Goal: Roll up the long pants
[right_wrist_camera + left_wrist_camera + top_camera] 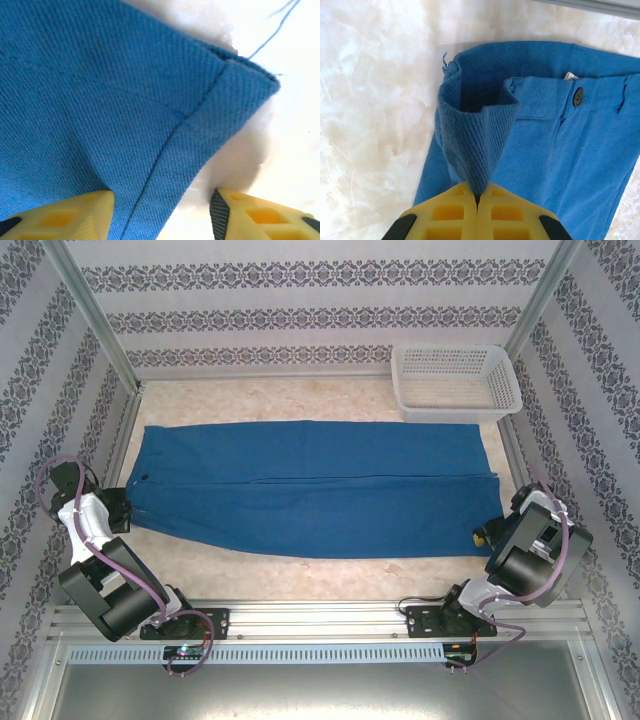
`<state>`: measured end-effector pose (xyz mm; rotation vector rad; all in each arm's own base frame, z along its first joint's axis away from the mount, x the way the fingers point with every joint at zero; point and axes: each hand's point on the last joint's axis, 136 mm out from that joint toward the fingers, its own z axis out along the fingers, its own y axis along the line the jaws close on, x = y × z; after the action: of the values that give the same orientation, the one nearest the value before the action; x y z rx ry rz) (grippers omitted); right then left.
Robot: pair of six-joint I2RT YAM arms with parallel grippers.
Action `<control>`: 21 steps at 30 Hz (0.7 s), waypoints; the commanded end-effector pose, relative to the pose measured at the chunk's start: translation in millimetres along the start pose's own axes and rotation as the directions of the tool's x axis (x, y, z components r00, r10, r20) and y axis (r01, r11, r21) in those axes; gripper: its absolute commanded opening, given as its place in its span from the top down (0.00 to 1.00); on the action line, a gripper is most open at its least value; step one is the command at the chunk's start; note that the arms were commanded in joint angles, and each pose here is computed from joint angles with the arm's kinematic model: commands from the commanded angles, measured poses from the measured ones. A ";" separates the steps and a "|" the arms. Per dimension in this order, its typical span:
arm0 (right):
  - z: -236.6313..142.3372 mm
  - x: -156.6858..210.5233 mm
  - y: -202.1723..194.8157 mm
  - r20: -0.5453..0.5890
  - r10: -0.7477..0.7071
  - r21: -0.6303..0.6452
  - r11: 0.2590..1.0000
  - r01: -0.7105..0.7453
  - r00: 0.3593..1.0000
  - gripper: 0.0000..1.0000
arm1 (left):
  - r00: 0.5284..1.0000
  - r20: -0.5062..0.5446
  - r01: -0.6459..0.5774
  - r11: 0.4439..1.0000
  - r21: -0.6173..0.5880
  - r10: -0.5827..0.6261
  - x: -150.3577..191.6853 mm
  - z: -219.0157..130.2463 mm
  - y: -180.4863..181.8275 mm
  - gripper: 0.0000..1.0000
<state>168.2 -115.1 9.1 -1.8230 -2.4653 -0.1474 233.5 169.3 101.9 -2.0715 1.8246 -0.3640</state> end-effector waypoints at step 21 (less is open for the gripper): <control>-71.2 -27.4 72.8 0.317 -0.268 -0.102 0.944 0.314 0.910 1.00 | 0.999 0.051 -0.010 1.000 -0.021 0.012 1.1 -12.3 9.8 1.00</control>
<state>241.0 -125.1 53.2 -1.6588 -2.9297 -0.1359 230.1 166.5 106.5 -2.0627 1.8157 -0.3524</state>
